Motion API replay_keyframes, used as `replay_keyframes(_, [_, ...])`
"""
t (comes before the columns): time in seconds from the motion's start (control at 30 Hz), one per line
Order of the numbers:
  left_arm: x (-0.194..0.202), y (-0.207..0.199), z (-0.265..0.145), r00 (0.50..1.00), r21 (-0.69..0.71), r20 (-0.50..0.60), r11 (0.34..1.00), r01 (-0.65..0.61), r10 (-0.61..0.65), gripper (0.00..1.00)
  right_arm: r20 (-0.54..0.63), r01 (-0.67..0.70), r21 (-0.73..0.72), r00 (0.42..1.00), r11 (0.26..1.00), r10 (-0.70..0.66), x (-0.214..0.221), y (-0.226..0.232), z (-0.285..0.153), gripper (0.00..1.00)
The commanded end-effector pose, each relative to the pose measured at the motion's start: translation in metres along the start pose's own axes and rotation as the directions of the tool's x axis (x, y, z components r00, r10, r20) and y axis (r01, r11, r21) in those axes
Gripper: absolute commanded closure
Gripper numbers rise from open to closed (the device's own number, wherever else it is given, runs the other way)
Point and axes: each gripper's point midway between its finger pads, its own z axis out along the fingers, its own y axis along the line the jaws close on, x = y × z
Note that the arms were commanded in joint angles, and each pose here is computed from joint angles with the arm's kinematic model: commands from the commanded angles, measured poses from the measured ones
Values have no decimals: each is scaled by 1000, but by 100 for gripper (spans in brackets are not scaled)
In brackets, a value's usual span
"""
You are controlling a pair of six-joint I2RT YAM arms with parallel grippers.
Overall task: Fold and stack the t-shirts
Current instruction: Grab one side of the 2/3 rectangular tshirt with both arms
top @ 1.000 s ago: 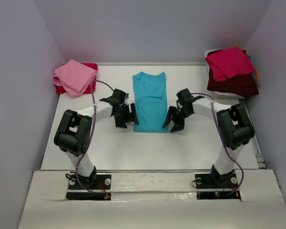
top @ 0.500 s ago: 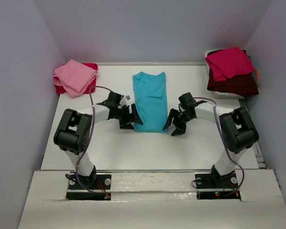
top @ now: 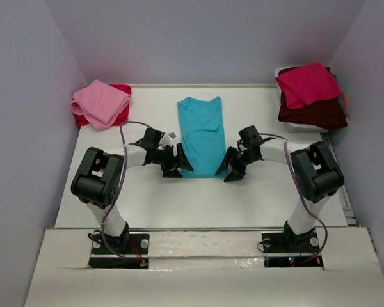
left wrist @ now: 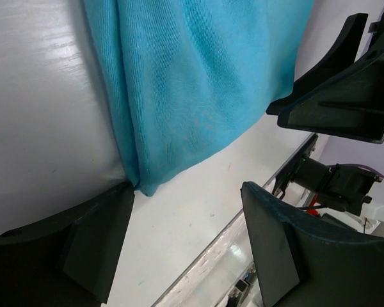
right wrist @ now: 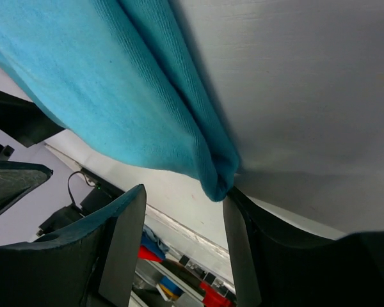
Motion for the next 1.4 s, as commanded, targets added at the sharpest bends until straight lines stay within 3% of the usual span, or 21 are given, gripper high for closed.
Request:
replay_keyframes(0.0, [44,61,-1,992,-232,-75,970,79,-99,17,28,5,55,1000,998,-6,-6,-18,15,44])
replay_keyframes(0.43, [59,72,7,986,-214,-89,969,121,-143,17,56,26,89,998,996,-31,-10,-19,8,45])
replay_keyframes(0.67, [41,68,12,990,-215,-64,970,110,-127,18,79,40,122,996,992,-50,-12,-23,2,46])
replay_keyframes(1.1, [-2,74,-11,998,-383,32,922,58,-49,18,89,34,131,995,991,-46,-14,-30,-4,46])
replay_keyframes(1.37, [-2,80,-3,998,-382,18,922,56,-53,18,91,27,136,995,990,-39,-15,-35,-3,46])
